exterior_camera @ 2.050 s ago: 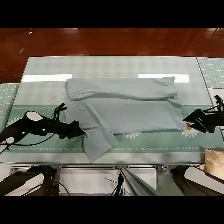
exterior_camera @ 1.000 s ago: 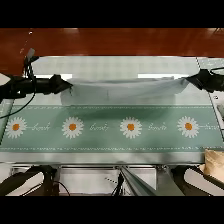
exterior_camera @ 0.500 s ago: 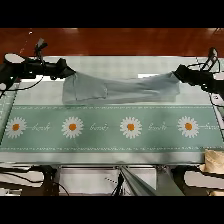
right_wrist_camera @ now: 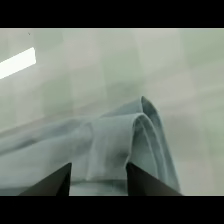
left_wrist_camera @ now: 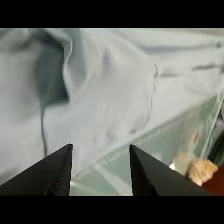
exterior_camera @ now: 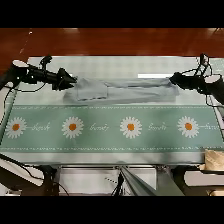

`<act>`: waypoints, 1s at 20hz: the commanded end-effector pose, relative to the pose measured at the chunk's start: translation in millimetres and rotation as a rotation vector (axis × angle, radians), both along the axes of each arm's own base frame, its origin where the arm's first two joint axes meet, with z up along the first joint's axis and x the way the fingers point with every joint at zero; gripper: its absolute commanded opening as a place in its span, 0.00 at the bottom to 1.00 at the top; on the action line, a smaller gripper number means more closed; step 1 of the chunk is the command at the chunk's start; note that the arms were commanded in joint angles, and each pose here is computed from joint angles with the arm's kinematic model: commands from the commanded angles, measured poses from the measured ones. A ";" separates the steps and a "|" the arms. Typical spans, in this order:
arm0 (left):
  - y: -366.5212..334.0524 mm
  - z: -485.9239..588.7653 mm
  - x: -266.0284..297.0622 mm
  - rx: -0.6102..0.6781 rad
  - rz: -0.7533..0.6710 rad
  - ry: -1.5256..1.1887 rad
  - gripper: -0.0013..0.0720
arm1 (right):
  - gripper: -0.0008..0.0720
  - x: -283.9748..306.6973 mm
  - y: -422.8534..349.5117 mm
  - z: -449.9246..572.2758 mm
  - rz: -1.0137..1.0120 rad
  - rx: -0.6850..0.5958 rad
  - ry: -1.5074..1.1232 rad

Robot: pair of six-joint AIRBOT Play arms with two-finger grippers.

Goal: Fold the shirts.

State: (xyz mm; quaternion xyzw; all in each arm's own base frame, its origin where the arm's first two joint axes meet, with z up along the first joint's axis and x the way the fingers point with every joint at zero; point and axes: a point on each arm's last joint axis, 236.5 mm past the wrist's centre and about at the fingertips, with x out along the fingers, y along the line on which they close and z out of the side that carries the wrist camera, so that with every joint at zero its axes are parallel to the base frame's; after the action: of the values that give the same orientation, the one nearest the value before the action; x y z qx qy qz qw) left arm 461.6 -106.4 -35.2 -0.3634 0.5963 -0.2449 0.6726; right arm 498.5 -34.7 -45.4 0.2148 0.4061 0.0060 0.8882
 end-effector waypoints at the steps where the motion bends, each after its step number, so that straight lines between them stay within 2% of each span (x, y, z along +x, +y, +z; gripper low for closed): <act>1: -2.2 14.5 -38.7 -0.080 -0.120 0.100 0.61 | 0.59 -28.3 -32.3 -6.8 0.085 -0.224 0.104; 2: -4.2 19.5 -40.7 -0.080 -0.132 0.092 0.61 | 0.66 -33.6 -42.0 -5.4 0.038 -0.223 0.128; 3: -6.8 24.6 -40.2 -0.075 -0.135 0.076 0.61 | 0.78 -36.9 -51.1 -5.5 -0.037 -0.177 0.145; 5: -14.9 35.2 -39.5 -0.070 -0.160 0.027 0.61 | 0.83 -40.5 -55.6 -9.3 -0.138 -0.043 0.167; 7: -27.3 48.2 -39.9 -0.091 -0.186 -0.017 0.61 | 0.85 -36.4 -46.3 -13.2 -0.177 0.109 0.163; 10: -46.7 61.3 -40.4 -0.137 -0.213 -0.052 0.60 | 0.85 -21.4 -22.1 -18.7 -0.172 0.271 0.131; 16: -99.4 110.4 -38.3 -0.351 -0.247 -0.149 0.59 | 0.84 11.1 10.0 -51.3 -0.313 0.477 0.116; 17: -105.0 113.5 -38.9 -0.362 -0.255 -0.160 0.59 | 0.74 16.9 14.0 -54.0 -0.345 0.501 0.106; 19: -112.2 112.6 -40.3 -0.358 -0.270 -0.174 0.59 | 0.13 24.7 17.1 -52.9 -0.373 0.486 0.078; 20: -114.3 112.3 -40.1 -0.355 -0.275 -0.185 0.59 | 0.04 26.8 18.7 -47.2 -0.359 0.467 0.059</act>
State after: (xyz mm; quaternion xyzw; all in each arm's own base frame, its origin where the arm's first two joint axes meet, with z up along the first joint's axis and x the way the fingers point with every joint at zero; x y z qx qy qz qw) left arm 420.4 -207.7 68.5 -0.3673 0.5422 -0.4481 0.6085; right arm 511.2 -19.3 -95.6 0.4626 0.4050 -0.0475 0.7872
